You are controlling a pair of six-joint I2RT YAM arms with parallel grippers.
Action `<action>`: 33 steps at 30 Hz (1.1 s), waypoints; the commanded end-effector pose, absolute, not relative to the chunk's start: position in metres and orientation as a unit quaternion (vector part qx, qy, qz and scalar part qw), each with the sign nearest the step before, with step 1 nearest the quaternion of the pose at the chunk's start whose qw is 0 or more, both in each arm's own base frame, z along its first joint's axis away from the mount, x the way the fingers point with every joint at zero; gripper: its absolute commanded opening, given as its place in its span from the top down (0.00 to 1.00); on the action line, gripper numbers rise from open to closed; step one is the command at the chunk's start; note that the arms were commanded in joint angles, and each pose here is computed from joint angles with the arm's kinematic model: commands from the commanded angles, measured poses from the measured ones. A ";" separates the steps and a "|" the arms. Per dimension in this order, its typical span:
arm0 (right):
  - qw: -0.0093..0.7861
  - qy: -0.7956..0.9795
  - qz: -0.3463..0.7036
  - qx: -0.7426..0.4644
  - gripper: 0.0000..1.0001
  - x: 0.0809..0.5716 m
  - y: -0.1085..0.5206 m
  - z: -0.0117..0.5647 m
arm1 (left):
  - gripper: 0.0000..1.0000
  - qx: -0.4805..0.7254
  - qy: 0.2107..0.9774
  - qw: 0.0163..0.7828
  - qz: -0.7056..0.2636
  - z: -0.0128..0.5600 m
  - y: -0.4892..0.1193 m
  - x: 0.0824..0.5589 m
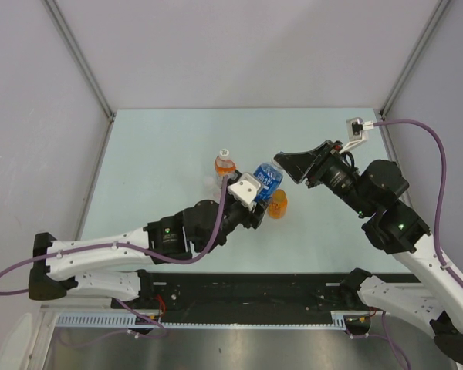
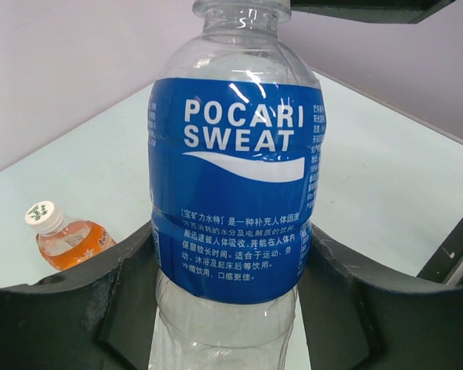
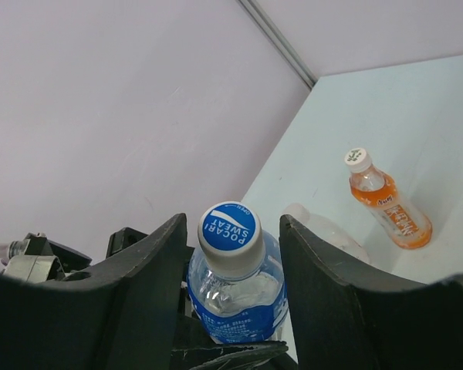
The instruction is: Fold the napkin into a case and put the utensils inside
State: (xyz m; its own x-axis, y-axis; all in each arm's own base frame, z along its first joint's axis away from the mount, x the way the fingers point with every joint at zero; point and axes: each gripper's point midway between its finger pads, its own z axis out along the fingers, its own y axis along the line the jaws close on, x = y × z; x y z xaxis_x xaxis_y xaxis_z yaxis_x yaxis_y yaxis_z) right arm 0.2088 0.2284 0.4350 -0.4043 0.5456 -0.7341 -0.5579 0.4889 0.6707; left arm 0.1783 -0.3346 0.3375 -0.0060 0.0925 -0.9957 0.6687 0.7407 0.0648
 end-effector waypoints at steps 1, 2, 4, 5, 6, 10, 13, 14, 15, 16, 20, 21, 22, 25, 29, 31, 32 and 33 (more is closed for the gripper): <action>0.561 0.650 0.512 -0.001 0.46 0.207 0.226 0.452 | 1.00 0.275 0.660 0.661 -0.227 0.351 -0.337 0.178; 0.561 0.650 0.512 -0.002 0.46 0.208 0.226 0.452 | 1.00 0.275 0.660 0.661 -0.228 0.351 -0.338 0.178; 0.559 0.653 0.511 -0.003 0.47 0.209 0.228 0.451 | 1.00 0.279 0.659 0.660 -0.226 0.349 -0.339 0.177; 0.559 0.653 0.511 -0.004 0.48 0.209 0.228 0.450 | 1.00 0.281 0.659 0.660 -0.226 0.348 -0.340 0.176; 0.559 0.654 0.510 -0.004 0.49 0.209 0.229 0.449 | 1.00 0.283 0.659 0.659 -0.225 0.348 -0.341 0.176; 0.555 0.657 0.509 -0.007 0.49 0.209 0.231 0.447 | 1.00 0.282 0.659 0.661 -0.223 0.348 -0.341 0.176; 0.554 0.661 0.506 -0.006 0.51 0.210 0.231 0.444 | 1.00 0.280 0.658 0.662 -0.221 0.348 -0.340 0.176; 0.554 0.662 0.504 -0.006 0.54 0.210 0.231 0.444 | 1.00 0.281 0.658 0.663 -0.221 0.348 -0.340 0.176; 0.556 0.661 0.504 -0.006 0.58 0.210 0.230 0.443 | 1.00 0.280 0.658 0.663 -0.221 0.348 -0.340 0.177; 0.557 0.661 0.502 -0.005 0.67 0.210 0.229 0.444 | 1.00 0.278 0.658 0.664 -0.222 0.349 -0.339 0.177; 0.558 0.663 0.499 -0.004 0.77 0.209 0.227 0.442 | 1.00 0.276 0.658 0.665 -0.221 0.348 -0.337 0.177; 0.565 0.662 0.493 0.006 0.73 0.212 0.223 0.443 | 1.00 0.277 0.658 0.665 -0.221 0.348 -0.337 0.177; 0.566 0.664 0.489 0.012 0.55 0.213 0.221 0.442 | 1.00 0.276 0.658 0.665 -0.222 0.348 -0.337 0.177; 0.569 0.661 0.489 0.013 0.39 0.212 0.219 0.444 | 1.00 0.276 0.657 0.665 -0.222 0.349 -0.337 0.177; 0.570 0.659 0.490 0.013 0.34 0.211 0.218 0.445 | 1.00 0.275 0.658 0.665 -0.222 0.348 -0.337 0.177; 0.571 0.658 0.491 0.013 0.36 0.210 0.217 0.446 | 1.00 0.276 0.659 0.664 -0.222 0.348 -0.338 0.177; 0.572 0.657 0.491 0.012 0.37 0.210 0.217 0.447 | 1.00 0.276 0.659 0.664 -0.222 0.348 -0.338 0.177; 0.570 0.658 0.492 0.010 0.42 0.210 0.218 0.446 | 1.00 0.275 0.658 0.665 -0.223 0.348 -0.337 0.177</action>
